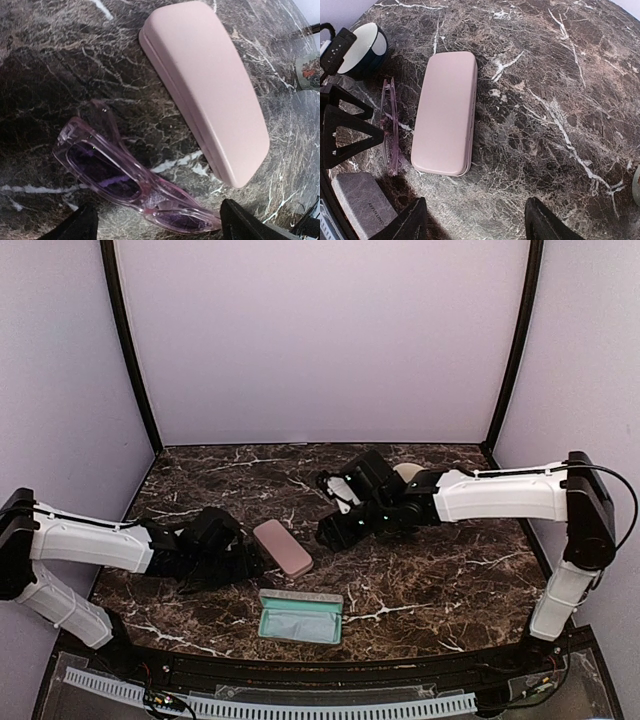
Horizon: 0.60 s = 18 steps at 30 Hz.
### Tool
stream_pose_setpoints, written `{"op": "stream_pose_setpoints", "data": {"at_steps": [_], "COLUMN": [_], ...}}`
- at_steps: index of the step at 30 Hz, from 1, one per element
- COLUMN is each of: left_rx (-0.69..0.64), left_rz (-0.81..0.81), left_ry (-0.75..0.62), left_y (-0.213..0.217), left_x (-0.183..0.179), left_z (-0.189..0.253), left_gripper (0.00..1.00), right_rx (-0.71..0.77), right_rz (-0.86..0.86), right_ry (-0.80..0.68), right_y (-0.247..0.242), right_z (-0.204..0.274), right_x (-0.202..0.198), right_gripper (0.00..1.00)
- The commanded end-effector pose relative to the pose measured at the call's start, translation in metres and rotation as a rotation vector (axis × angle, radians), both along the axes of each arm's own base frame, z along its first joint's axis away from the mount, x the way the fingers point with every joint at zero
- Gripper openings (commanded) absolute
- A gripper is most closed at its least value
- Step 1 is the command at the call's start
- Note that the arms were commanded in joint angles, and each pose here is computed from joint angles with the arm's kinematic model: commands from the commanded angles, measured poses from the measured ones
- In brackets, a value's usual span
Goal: Organize the sunglasses
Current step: Pick up the sunglasses from the center of the board.
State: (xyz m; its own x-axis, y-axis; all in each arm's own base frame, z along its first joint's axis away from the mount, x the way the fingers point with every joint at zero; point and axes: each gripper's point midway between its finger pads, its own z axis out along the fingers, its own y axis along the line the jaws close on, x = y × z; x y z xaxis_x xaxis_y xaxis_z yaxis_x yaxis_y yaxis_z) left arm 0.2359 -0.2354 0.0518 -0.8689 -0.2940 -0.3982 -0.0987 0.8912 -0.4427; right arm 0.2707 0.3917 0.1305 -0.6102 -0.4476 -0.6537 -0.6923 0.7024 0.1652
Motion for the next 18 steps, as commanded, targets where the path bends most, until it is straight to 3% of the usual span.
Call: {"op": "stream_pose_setpoints", "data": {"at_steps": [1,12,18], "left_rx": [-0.061,-0.044,-0.041], "left_rz": [0.063,0.093,0.134], "left_ry": [0.034,0.090,0.065], "left_y": [-0.008,-0.025,-0.025], "left_x": [0.003,0.004,0.013], "left_z": [0.001,-0.017,-0.018], "left_gripper": [0.87,0.86,0.77], "right_rx": [0.062,0.099,0.127], "right_rz": [0.053,0.079,0.093], "right_ry": [0.017,0.051,0.065], "right_y": [0.006,-0.002,-0.003], "right_z": [0.005,0.003,0.006], "right_x": [-0.001,0.000,-0.004], "right_gripper": [0.68,0.67,0.68]}}
